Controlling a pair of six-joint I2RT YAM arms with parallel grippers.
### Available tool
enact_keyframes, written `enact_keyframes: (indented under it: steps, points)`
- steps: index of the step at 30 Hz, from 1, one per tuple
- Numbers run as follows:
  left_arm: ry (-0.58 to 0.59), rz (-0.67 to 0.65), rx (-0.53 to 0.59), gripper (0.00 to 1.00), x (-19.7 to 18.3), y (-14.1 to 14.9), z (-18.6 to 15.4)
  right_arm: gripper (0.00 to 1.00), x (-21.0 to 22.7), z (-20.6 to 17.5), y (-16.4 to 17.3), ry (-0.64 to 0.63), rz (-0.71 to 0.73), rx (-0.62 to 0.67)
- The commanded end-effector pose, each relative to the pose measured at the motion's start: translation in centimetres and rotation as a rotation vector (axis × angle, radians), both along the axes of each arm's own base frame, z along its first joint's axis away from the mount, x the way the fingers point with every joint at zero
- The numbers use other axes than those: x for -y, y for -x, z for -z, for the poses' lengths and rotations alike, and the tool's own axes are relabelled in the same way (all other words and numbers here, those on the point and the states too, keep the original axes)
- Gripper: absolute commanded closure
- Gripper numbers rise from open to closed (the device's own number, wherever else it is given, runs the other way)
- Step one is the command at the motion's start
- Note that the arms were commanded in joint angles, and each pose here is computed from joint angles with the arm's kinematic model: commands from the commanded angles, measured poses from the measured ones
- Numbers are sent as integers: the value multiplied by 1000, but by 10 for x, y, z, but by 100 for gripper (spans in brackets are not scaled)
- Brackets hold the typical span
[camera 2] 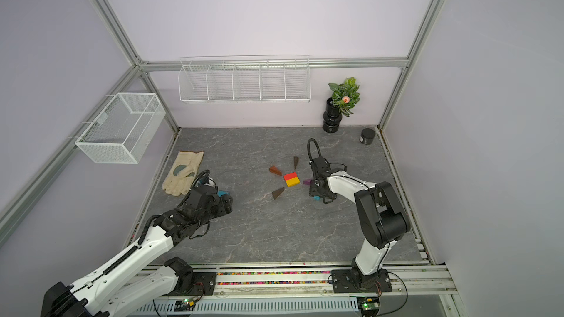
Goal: Assemble a small pinwheel with building blocks
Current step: Pick up the building block from the center of the board.
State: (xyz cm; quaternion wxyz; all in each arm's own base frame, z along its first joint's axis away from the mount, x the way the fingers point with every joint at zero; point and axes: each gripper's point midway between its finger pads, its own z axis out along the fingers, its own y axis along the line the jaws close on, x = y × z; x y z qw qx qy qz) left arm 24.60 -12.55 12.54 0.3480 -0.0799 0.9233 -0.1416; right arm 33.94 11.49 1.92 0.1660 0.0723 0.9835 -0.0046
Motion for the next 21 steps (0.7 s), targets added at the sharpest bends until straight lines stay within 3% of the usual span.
enact_keyframes:
  steps: [1, 8, 16, 21]
  points:
    - [6, -4, 1, 23, -2, 1, 1, 39, 2, 7, -1, 16, 55, -10]
    - [6, -2, -4, 23, -2, 3, 2, 68, 17, 6, 15, 41, 78, -5]
    - [3, -3, 26, 23, -4, 1, -2, 77, 22, -14, 38, 5, 19, 19]
    - [0, -17, 49, 23, -8, 1, -7, 79, 12, -52, 54, -23, -50, 91]
